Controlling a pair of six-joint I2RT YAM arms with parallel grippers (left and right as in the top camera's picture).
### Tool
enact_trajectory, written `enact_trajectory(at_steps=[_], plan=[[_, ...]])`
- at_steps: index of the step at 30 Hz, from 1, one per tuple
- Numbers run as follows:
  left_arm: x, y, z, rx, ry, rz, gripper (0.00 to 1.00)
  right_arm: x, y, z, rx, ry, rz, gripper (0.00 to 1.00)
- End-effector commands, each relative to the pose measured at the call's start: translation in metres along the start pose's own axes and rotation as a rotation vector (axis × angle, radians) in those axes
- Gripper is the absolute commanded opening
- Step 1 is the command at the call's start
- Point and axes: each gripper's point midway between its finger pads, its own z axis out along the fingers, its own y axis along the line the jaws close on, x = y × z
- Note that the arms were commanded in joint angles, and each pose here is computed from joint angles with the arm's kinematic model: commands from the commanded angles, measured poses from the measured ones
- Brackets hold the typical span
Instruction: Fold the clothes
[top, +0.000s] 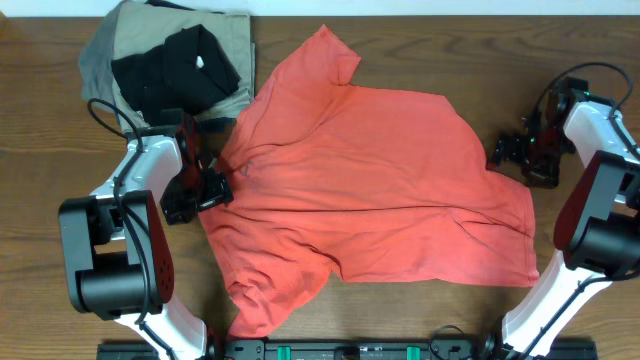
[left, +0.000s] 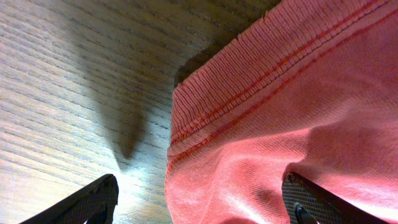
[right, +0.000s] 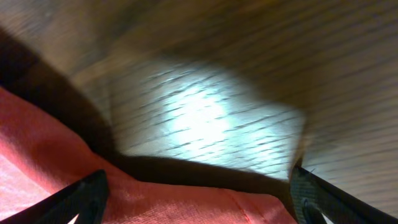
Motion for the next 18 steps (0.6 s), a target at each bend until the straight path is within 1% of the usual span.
enact_trajectory(at_steps=[1, 4, 6, 13, 14, 16, 17, 18], plan=[[0.002, 0.001, -0.004, 0.009, -0.006, -0.005, 0.85, 0.009, 0.025, 0.01, -0.125, 0.045, -0.072, 0.95], [0.002, 0.001, -0.004, 0.009, -0.006, -0.005, 0.85, 0.012, 0.045, 0.006, -0.246, 0.045, -0.145, 0.98], [0.002, 0.001, -0.004, 0.009, -0.006, -0.005, 0.86, 0.014, 0.053, 0.004, -0.293, 0.049, -0.165, 0.99], [0.001, 0.0, -0.004, 0.011, -0.009, -0.005, 0.86, 0.026, 0.051, 0.003, -0.286, 0.098, -0.169, 0.96], [0.001, 0.0, -0.004, 0.01, -0.01, -0.005, 0.86, 0.026, 0.05, 0.003, -0.284, 0.098, -0.169, 0.93], [0.001, 0.0, -0.004, 0.01, -0.01, -0.005, 0.86, 0.025, 0.051, 0.004, -0.284, 0.095, -0.169, 0.85], [0.001, 0.0, -0.004, 0.011, -0.009, -0.005, 0.86, 0.024, 0.051, 0.004, -0.283, 0.092, -0.17, 0.75], [0.001, 0.0, -0.004, 0.01, -0.009, -0.005, 0.86, 0.024, 0.05, 0.004, -0.28, 0.091, -0.169, 0.69]])
